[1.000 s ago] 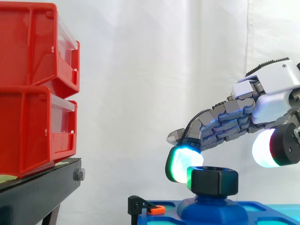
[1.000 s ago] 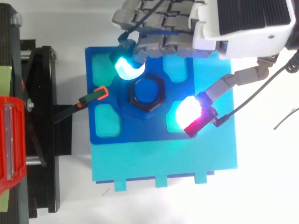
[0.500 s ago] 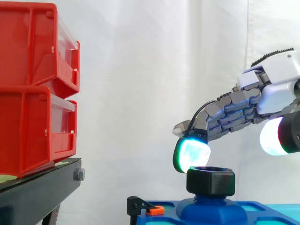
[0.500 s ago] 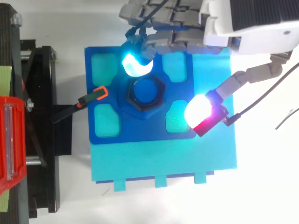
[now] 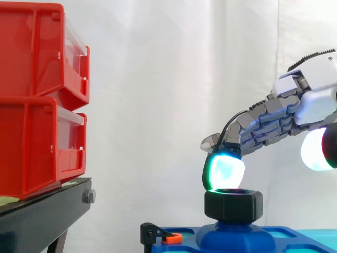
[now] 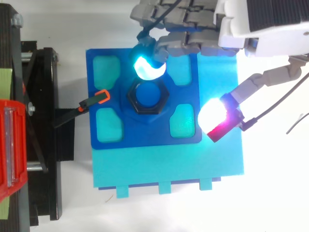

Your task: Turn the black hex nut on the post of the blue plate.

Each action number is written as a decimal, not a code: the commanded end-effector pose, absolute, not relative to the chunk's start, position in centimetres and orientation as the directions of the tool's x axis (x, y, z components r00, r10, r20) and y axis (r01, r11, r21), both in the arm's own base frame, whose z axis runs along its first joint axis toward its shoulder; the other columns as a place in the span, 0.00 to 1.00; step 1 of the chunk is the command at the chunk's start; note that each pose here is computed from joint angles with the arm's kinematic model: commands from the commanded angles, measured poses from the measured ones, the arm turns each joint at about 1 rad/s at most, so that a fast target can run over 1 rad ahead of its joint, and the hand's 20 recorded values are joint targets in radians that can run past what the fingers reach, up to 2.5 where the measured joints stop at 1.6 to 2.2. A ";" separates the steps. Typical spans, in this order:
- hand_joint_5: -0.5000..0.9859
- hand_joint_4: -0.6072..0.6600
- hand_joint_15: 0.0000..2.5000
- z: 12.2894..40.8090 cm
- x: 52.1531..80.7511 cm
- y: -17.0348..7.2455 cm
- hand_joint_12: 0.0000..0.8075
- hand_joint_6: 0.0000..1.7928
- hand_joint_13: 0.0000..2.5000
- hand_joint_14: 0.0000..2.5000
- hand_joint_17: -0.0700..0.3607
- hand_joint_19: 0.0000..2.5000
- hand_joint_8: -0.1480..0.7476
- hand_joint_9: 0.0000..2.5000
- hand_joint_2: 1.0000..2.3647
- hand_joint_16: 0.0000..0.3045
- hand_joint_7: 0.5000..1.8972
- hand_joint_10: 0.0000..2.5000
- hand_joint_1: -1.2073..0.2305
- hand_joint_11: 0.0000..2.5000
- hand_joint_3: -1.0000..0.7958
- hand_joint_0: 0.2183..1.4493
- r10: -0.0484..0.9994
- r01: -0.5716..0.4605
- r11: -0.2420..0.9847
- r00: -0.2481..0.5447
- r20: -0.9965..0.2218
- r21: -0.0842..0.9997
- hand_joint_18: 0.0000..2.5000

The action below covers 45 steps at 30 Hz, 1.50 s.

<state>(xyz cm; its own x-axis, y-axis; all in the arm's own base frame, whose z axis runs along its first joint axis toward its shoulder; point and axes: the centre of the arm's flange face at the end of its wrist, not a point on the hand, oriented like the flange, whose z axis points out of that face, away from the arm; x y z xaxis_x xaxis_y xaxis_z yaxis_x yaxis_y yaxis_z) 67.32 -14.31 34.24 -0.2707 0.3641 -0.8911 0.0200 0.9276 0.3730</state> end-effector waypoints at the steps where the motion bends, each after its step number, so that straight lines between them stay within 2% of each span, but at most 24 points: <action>1: 0.17 0.64 0.00 34.2 67.1 -14.2 0.38 0.28 0.00 0.00 0.40 0.00 0.34 0.00 0.00 0.15 0.27 0.00 0.45 0.00 0.28 0.18 0.363 0.024 0.928 -0.286 -0.887 0.372 0.00; 12: 0.17 0.64 0.00 34.2 66.7 -13.8 0.38 0.28 0.00 0.00 0.40 0.00 0.34 0.00 0.00 0.15 0.27 0.00 0.45 0.00 0.28 0.18 0.360 0.030 0.929 -0.315 -0.878 0.370 0.00; 22: 0.17 0.64 0.00 35.6 66.0 -13.2 0.37 0.28 0.00 0.00 0.40 0.00 0.34 0.00 0.00 0.15 0.27 0.00 0.45 0.00 0.28 0.18 0.354 0.023 0.930 -0.317 -0.880 0.366 0.00; 30: 0.17 0.63 0.00 35.6 65.6 -12.6 0.37 0.28 0.00 0.00 0.39 0.00 0.34 0.00 0.00 0.15 0.27 0.00 0.44 0.00 0.28 0.19 0.350 0.028 0.931 -0.347 -0.870 0.363 0.00; 45: 0.17 0.64 0.00 35.8 65.6 -11.4 0.37 0.28 0.00 0.00 0.39 0.00 0.33 0.00 0.00 0.15 0.27 0.00 0.44 0.00 0.28 0.19 0.346 0.038 0.934 -0.355 -0.869 0.356 0.00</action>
<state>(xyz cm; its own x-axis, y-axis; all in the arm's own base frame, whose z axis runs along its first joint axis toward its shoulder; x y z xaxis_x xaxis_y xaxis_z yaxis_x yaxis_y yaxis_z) 65.57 -11.79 35.57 -0.3579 0.3476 -0.8666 0.0378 0.9327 0.3585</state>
